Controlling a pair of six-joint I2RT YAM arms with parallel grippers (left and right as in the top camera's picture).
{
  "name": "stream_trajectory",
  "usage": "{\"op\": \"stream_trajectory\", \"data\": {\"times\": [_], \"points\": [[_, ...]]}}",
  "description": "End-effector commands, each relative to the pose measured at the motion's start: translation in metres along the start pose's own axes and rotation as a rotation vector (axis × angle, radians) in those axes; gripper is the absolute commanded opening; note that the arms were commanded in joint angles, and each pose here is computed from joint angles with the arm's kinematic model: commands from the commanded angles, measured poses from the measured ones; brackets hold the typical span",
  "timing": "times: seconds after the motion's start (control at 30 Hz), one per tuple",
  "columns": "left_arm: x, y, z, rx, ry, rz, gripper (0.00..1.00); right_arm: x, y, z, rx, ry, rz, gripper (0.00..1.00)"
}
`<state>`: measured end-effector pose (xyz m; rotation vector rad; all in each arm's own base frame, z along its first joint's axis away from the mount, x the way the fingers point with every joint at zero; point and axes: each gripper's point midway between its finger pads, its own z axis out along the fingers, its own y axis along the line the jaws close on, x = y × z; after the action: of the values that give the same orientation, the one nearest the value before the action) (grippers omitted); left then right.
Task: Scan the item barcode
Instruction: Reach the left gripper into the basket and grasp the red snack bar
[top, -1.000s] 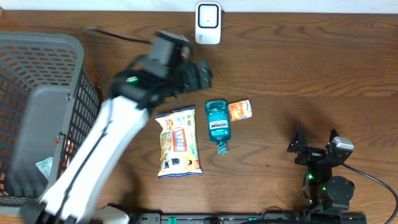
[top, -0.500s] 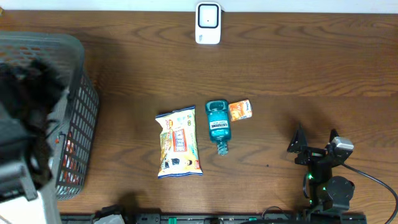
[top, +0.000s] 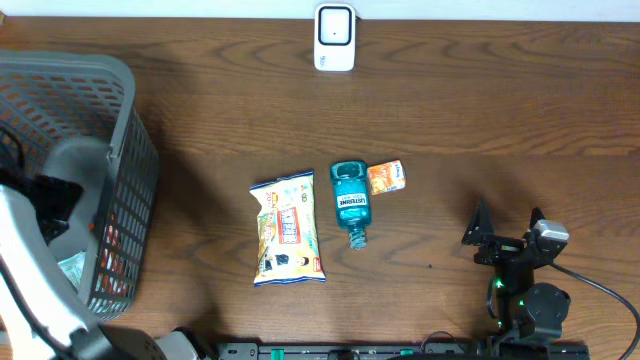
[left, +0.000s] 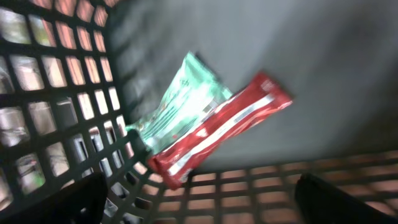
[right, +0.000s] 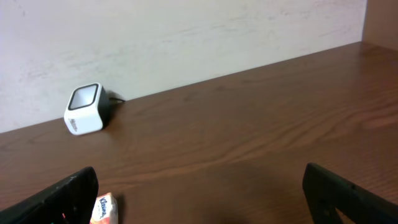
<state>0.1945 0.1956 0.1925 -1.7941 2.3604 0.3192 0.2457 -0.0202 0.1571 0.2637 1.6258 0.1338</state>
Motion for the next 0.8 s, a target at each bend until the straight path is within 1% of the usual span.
{"op": "stream_trajectory", "data": {"times": [0.0, 0.07, 0.2, 0.27, 0.33, 0.43, 0.53, 0.57, 0.63, 0.67, 0.7, 0.73, 0.77], "points": [[0.016, 0.003, 0.044, -0.083, 0.115, 0.156, 0.91, 0.001, 0.001, 0.0, -0.005, 0.0, 0.011, 0.99], [0.023, 0.004, 0.067, -0.107, 0.158, 0.187, 0.9, 0.001, 0.001, 0.0, -0.005, 0.0, 0.011, 0.99], [0.039, 0.008, 0.1, -0.149, 0.229, 0.198, 0.9, 0.001, 0.001, 0.0, -0.005, 0.0, 0.011, 0.99], [0.049, 0.007, 0.114, -0.147, 0.268, 0.202, 0.9, 0.001, 0.001, 0.0, -0.005, 0.0, 0.011, 0.99], [0.06, 0.001, 0.129, -0.119, 0.312, 0.203, 0.9, 0.001, 0.001, 0.0, -0.005, 0.0, 0.011, 0.99], [0.069, -0.014, 0.143, -0.037, 0.358, 0.248, 0.9, 0.001, 0.001, 0.0, -0.005, 0.0, 0.011, 0.99], [0.074, -0.022, 0.153, 0.002, 0.377, 0.269, 0.9, 0.001, 0.001, 0.0, -0.005, 0.0, 0.011, 0.99], [0.075, -0.022, 0.157, 0.001, 0.379, 0.269, 0.83, 0.001, 0.001, 0.0, -0.005, 0.0, 0.011, 0.99], [0.078, -0.022, 0.162, -0.004, 0.386, 0.27, 0.62, 0.001, 0.001, 0.0, -0.005, 0.0, 0.011, 0.99], [0.079, -0.021, 0.163, -0.006, 0.392, 0.271, 0.49, 0.001, 0.001, 0.0, -0.005, 0.0, 0.011, 0.99], [0.08, -0.02, 0.164, -0.008, 0.394, 0.271, 0.32, 0.001, 0.001, 0.0, -0.005, 0.0, 0.011, 0.99], [0.081, -0.02, 0.165, -0.008, 0.394, 0.272, 0.19, 0.001, 0.001, 0.0, -0.005, 0.0, 0.011, 0.99], [0.081, -0.02, 0.165, -0.008, 0.394, 0.272, 0.08, 0.001, 0.001, 0.0, -0.005, 0.0, 0.011, 0.99]]}}
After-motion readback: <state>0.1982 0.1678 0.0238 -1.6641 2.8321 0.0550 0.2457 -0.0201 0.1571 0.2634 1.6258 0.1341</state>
